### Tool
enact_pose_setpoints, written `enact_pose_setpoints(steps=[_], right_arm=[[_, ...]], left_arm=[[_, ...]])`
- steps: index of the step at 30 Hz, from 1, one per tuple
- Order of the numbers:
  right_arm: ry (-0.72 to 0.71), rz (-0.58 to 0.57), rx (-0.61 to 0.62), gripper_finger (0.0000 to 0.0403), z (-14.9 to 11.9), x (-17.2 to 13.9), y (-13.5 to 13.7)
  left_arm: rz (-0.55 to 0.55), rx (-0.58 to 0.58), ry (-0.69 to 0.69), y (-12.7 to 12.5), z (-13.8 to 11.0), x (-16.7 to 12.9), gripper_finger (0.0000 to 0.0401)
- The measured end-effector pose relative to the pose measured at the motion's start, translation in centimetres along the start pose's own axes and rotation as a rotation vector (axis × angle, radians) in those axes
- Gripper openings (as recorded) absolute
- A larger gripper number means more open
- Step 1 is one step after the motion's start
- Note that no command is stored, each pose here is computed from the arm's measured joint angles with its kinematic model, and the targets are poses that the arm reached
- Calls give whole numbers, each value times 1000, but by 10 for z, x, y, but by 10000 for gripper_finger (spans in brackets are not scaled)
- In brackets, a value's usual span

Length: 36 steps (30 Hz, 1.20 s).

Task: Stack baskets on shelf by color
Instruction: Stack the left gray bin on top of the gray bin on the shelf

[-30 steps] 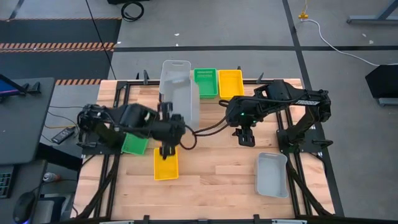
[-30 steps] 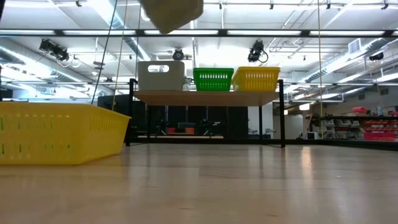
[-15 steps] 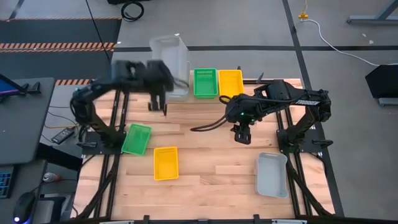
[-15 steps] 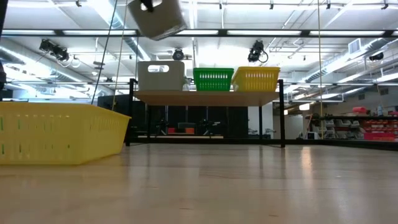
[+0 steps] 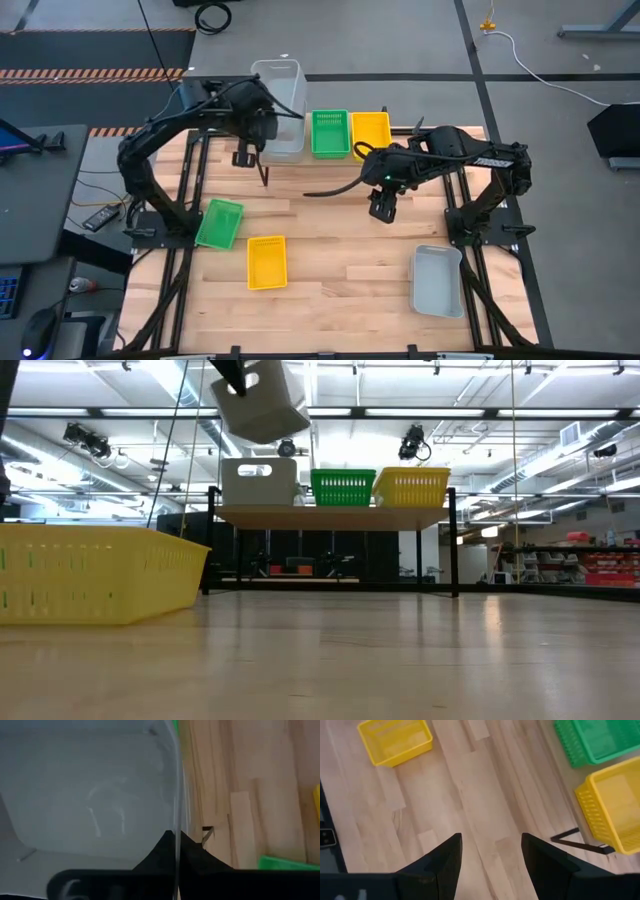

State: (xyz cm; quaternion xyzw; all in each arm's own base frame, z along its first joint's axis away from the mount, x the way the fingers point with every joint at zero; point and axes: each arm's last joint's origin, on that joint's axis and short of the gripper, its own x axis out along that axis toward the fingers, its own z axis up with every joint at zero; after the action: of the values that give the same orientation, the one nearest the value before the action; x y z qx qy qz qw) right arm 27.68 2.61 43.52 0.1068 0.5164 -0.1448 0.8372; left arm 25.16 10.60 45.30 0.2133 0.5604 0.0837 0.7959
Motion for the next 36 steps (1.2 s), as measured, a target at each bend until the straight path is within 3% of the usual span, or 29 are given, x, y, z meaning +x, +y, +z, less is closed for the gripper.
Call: enact_pose_setpoints(steps=[6, 15, 36], right_arm=[[-1, -2, 12, 211, 0, 0, 0], [0, -1, 4, 211, 0, 0, 0], [0, 0, -16, 211, 0, 0, 0]], left_arm=[[-49, -97, 55, 13, 4, 28, 2], [-116, -106, 69, 13, 13, 48, 3], [-132, -132, 77, 18, 11, 54, 4]])
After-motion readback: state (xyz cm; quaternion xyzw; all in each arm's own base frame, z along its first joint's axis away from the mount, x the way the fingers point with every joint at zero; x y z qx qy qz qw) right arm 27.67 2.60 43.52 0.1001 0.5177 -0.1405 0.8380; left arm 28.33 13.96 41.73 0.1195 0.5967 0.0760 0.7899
